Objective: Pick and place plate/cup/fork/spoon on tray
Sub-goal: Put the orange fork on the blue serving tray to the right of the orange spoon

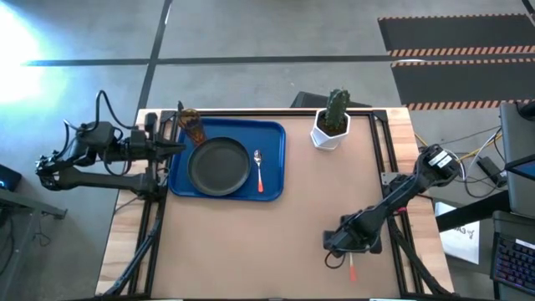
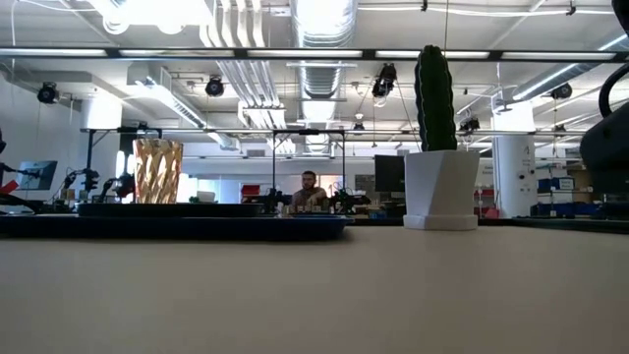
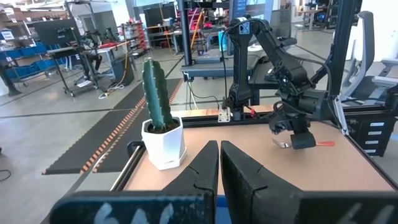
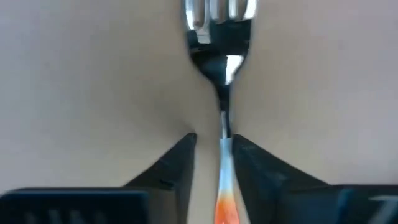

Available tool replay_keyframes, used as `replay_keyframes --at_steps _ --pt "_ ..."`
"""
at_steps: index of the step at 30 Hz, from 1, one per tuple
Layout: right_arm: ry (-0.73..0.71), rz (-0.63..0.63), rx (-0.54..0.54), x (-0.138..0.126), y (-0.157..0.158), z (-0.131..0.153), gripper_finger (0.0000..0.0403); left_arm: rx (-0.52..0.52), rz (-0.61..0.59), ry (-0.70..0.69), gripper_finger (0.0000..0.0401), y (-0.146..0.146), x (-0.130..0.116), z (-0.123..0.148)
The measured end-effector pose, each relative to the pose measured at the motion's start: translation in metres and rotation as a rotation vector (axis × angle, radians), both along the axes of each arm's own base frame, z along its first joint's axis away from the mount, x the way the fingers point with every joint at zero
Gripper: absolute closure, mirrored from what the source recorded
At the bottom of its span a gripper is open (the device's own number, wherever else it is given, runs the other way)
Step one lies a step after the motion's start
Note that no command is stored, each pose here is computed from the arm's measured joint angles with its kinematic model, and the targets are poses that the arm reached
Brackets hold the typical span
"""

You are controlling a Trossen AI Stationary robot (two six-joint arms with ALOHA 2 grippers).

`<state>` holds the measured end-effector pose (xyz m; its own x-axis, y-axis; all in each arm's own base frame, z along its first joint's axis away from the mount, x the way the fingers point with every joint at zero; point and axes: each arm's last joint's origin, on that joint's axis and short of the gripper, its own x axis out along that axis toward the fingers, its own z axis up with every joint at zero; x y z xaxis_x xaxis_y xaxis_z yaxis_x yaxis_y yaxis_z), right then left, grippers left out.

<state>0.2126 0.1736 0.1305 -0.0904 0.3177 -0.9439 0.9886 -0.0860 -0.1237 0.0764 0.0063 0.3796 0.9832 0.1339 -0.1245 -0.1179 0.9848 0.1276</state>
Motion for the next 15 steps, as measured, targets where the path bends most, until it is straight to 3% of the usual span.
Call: replay_keyframes --at_steps 4,10,15 --pt "-0.026 -0.019 0.007 0.004 -0.002 0.000 0.0380 0.000 0.000 -0.001 0.0401 0.000 0.000 0.000" --pt "-0.122 -0.021 -0.049 0.012 -0.002 0.004 0.0392 0.001 -0.001 -0.002 0.0401 0.000 -0.001 0.000" --pt "-0.259 -0.062 -0.184 0.028 -0.002 0.016 0.0393 0.023 -0.003 0.000 0.0401 0.000 -0.001 0.000"
